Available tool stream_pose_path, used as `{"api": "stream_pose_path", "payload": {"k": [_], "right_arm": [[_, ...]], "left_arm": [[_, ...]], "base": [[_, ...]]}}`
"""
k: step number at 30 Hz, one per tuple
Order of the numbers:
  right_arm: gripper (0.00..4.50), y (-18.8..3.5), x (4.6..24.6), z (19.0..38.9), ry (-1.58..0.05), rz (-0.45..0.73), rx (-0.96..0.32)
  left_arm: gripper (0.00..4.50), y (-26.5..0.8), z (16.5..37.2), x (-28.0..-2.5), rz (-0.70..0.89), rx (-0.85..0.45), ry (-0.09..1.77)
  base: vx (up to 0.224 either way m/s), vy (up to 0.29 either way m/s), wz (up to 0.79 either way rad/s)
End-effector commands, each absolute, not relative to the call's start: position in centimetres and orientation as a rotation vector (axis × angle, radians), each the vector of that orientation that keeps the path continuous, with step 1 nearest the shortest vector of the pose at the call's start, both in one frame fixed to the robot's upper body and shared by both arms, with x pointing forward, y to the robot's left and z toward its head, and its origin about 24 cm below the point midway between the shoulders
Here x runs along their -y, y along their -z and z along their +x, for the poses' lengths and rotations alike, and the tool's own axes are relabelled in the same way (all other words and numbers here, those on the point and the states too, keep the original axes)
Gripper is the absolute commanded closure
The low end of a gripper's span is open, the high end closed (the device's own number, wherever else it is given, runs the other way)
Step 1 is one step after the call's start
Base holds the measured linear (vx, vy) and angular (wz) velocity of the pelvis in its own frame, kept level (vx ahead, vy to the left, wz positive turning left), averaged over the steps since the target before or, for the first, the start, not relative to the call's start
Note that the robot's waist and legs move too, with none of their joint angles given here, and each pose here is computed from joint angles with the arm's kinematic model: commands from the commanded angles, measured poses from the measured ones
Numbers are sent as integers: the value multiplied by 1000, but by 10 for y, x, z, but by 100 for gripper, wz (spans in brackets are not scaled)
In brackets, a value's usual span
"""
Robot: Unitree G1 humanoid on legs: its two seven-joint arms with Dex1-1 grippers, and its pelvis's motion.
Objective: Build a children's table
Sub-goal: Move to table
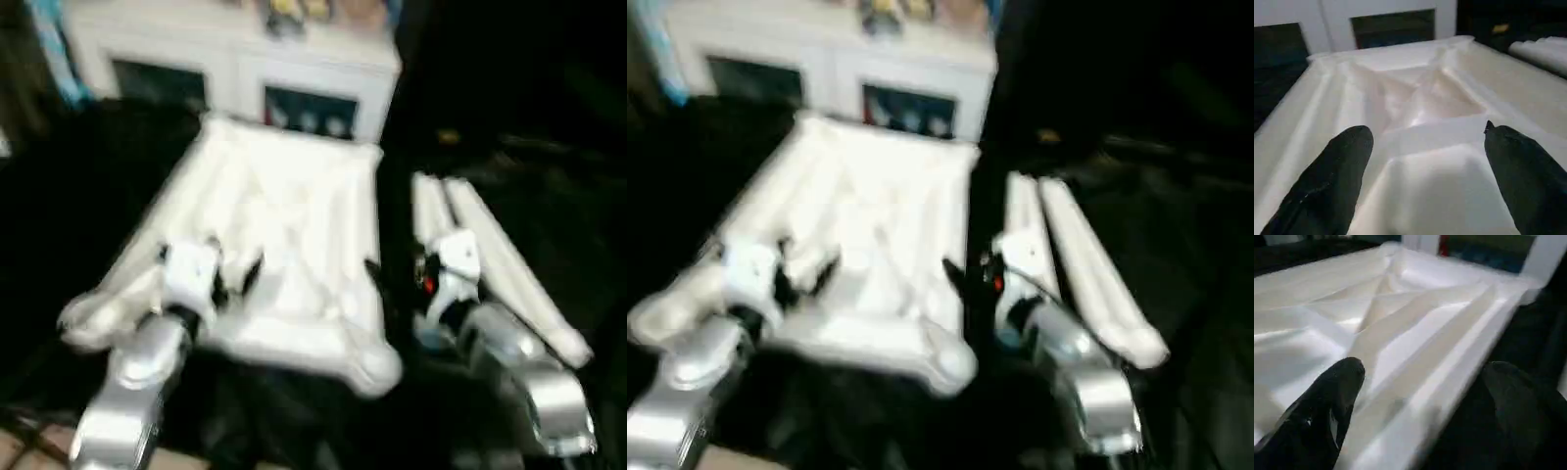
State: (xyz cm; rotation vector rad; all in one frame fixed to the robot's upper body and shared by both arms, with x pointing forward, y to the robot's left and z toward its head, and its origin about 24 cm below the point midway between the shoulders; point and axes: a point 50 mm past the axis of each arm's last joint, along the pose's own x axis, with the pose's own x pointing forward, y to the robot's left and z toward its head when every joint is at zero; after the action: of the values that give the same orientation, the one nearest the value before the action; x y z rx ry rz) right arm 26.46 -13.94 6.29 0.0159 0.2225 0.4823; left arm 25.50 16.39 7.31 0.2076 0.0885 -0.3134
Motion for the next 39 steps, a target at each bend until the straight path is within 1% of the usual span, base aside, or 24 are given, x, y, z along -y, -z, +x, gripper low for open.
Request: {"api": "stream_pose_path", "payload": {"k": [1, 3, 5, 8, 10, 11, 12, 14, 16, 18, 19, 22, 23, 25, 28, 29, 30, 31, 32, 33, 34, 35, 37, 39], "right_arm": [[14, -68, 142, 266, -463, 3, -205], [14, -68, 143, 266, -457, 2, -205], [14, -68, 144, 266, -451, -4, -204], [14, -68, 144, 267, -451, -1, -204], [14, -69, 144, 267, -485, -16, -190], [14, -71, 145, 267, -539, -27, -179], [14, -71, 145, 267, -539, -27, -179], [14, -74, 152, 270, -588, -42, -184], [14, -76, 154, 272, -607, -60, -185], [14, -77, 155, 273, -616, -69, -186], [14, -77, 157, 276, -611, -105, -191], [14, -75, 156, 278, -586, -109, -195], [14, -72, 150, 276, -591, -104, -196], [14, -72, 147, 275, -601, -95, -195], [14, -72, 146, 274, -618, -78, -192], [14, -74, 148, 274, -650, -70, -190], [14, -76, 149, 274, -682, -73, -182], [14, -77, 150, 274, -690, -74, -180], [14, -83, 155, 273, -773, -60, -183], [14, -84, 155, 273, -783, -59, -184], [14, -85, 156, 273, -804, -55, -187], [14, -89, 158, 272, -847, -62, -195], [14, -91, 161, 271, -894, -79, -213], [14, -93, 164, 267, -981, -127, -254]], "left_arm": [[38, -80, 259, -160, 236, -61, 311], [38, -79, 261, -159, 231, -65, 297], [38, -81, 263, -160, 194, -61, 267], [38, -80, 265, -162, 226, -76, 256], [38, -79, 264, -159, 244, -79, 293], [38, -79, 262, -156, 252, -89, 352], [38, -79, 262, -156, 252, -89, 352], [38, -80, 261, -150, 237, -94, 435], [38, -81, 260, -148, 254, -86, 466], [38, -81, 261, -147, 276, -78, 462], [38, -81, 263, -149, 279, -71, 422], [38, -79, 266, -151, 258, -86, 375], [38, -79, 270, -154, 230, -84, 324], [38, -79, 272, -155, 195, -87, 306], [38, -82, 272, -151, 222, -58, 369], [38, -84, 272, -148, 221, -42, 468], [38, -85, 273, -147, 253, -33, 528], [38, -85, 273, -147, 262, -31, 542], [38, -88, 276, -144, 245, -31, 693], [38, -88, 276, -144, 245, -33, 706], [38, -89, 277, -143, 246, -36, 735], [38, -91, 278, -142, 284, -42, 814], [38, -92, 279, -142, 329, -57, 893], [38, -91, 276, -141, 369, -115, 1054]], "base": [[-125, 48, 31], [-50, 77, 10], [-28, 79, 2], [0, 0, 0], [0, 0, 0], [0, 0, 0], [0, 0, 0], [0, 0, 0], [0, 0, 0], [0, 0, 0], [0, 0, 0], [0, 0, 0], [0, 0, 0], [0, 0, 0], [-15, -36, -1], [-25, -51, -4], [0, 0, 0], [0, 0, 0], [0, 0, 0], [0, 0, 0], [0, 0, 0], [0, 0, 0], [0, 0, 0], [0, 0, 0]]}}
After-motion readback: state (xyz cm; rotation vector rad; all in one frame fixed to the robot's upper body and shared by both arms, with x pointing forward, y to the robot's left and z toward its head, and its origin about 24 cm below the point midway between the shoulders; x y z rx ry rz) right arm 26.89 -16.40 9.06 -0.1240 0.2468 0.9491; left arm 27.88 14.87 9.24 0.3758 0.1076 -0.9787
